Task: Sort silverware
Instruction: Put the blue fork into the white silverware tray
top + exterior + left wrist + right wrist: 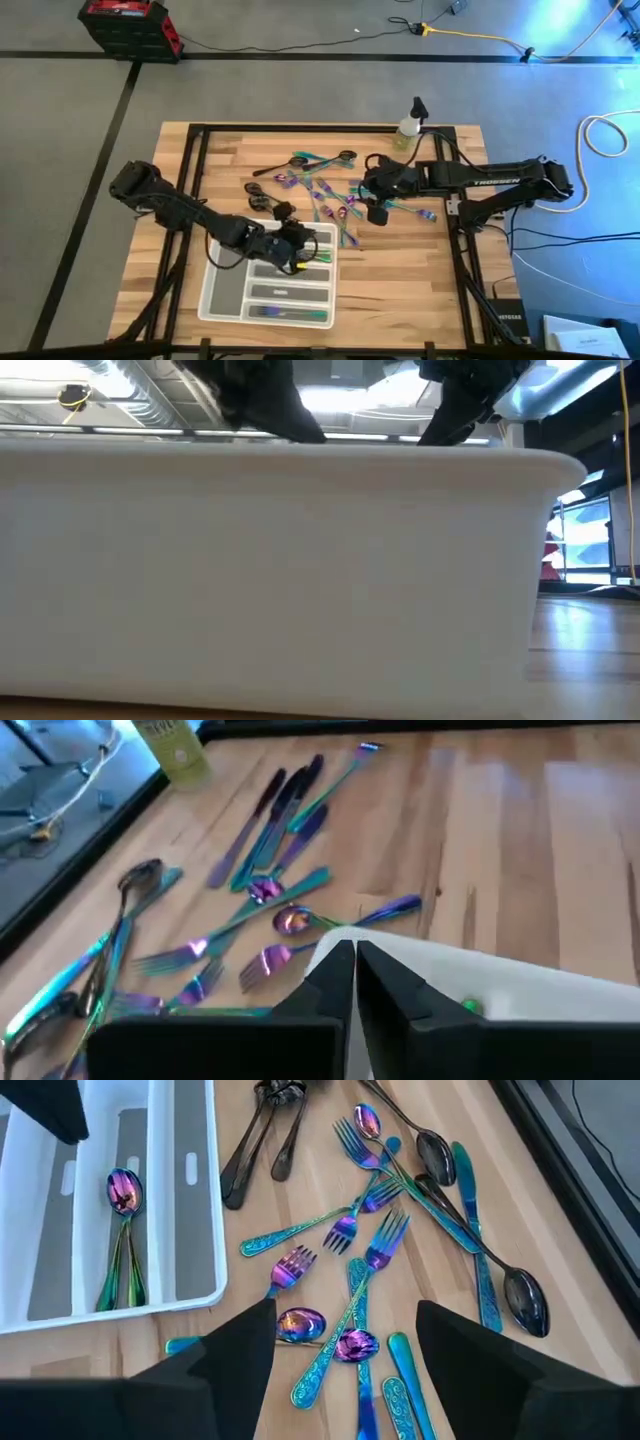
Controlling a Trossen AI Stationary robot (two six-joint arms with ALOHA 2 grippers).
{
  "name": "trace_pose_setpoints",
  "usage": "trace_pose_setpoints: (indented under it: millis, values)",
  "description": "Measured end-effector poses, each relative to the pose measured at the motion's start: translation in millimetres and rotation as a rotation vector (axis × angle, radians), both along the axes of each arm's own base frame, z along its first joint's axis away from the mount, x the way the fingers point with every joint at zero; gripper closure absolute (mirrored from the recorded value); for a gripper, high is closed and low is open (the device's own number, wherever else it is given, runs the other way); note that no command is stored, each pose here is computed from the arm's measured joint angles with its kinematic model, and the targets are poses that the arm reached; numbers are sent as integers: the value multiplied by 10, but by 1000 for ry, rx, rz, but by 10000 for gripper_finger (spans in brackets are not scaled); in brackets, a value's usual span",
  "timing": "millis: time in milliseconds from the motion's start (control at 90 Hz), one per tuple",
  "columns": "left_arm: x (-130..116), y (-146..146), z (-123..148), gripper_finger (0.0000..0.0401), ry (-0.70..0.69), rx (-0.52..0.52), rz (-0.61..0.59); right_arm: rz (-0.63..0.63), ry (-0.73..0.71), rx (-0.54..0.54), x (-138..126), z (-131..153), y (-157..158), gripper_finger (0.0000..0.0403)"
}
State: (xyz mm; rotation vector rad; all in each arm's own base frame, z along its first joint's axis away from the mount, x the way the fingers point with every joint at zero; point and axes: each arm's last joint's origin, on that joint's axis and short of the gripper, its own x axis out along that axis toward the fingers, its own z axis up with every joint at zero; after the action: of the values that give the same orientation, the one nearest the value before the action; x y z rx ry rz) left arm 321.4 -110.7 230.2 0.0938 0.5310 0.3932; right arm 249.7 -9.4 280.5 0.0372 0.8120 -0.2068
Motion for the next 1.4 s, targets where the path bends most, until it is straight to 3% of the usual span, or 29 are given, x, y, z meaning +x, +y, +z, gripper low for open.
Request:
trace_pose_setpoints:
  millis: [144,422,644,822,989,1233,1400]
  values:
    - [-21,46,-95,401,33,34,-24,1,0,0,0,0,1,178]
    - [-32,175,-295,401,-38,61,-110,7,-103,-9,70,72,-2,178]
    - [28,351,-304,401,-21,19,-189,8,-208,-12,132,152,-2,178]
    - [50,423,-279,401,-5,124,-217,14,-276,-8,169,207,-2,178]
    - [93,523,-239,401,-83,117,-272,7,-297,0,178,223,-2,178]
    - [-187,705,-465,401,-238,105,-242,-10,-252,0,242,124,-7,178]
    - [-339,743,-414,401,-271,161,-237,-22,-160,3,407,-122,-58,178]
